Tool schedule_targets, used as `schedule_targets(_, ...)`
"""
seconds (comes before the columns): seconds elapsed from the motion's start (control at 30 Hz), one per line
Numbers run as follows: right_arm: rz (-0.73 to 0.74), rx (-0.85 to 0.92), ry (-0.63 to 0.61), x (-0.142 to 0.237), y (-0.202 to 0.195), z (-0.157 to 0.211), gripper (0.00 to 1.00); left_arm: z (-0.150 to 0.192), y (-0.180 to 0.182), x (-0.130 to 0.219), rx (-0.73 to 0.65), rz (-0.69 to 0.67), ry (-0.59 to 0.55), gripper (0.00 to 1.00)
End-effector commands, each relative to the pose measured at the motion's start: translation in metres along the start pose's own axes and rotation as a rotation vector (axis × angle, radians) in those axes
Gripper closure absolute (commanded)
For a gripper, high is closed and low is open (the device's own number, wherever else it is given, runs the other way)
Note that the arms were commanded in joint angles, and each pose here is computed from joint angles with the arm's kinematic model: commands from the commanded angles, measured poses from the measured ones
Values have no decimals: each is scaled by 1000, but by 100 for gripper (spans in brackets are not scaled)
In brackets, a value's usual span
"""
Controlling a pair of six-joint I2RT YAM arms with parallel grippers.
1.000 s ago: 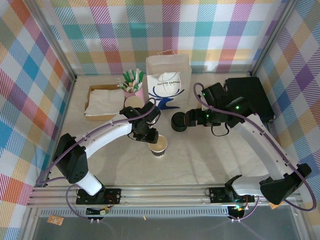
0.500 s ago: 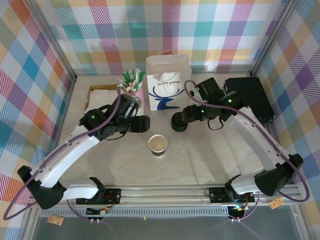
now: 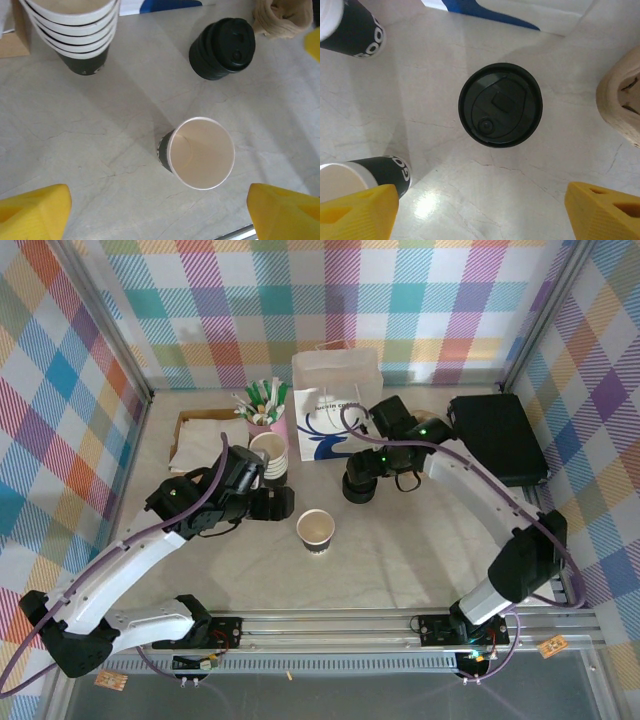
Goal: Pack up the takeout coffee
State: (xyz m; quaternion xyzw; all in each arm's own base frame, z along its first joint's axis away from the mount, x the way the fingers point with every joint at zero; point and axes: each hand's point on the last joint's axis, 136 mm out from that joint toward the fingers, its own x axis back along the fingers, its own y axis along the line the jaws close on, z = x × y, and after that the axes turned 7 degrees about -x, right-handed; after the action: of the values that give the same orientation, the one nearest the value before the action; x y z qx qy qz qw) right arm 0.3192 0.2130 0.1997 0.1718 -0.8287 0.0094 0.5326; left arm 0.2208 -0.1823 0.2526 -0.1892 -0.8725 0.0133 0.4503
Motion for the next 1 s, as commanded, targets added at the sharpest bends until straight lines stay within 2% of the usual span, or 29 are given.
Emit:
schedule_targets(0.0, 17, 12, 11, -16, -2, 2, 14, 5, -14, -1, -52, 84, 6, 10)
schedule_targets(0.13, 39, -2, 49, -35, -6, 5, 18, 8, -19, -4, -70, 107, 21, 10)
schedule_targets(0.33, 60, -41, 82, -56, -8, 5, 17, 8, -16, -5, -90, 99, 8, 0)
schedule_targets(0.97, 80, -69, 125, -87, -9, 3, 21, 23, -4, -5, -93, 47, 59, 0)
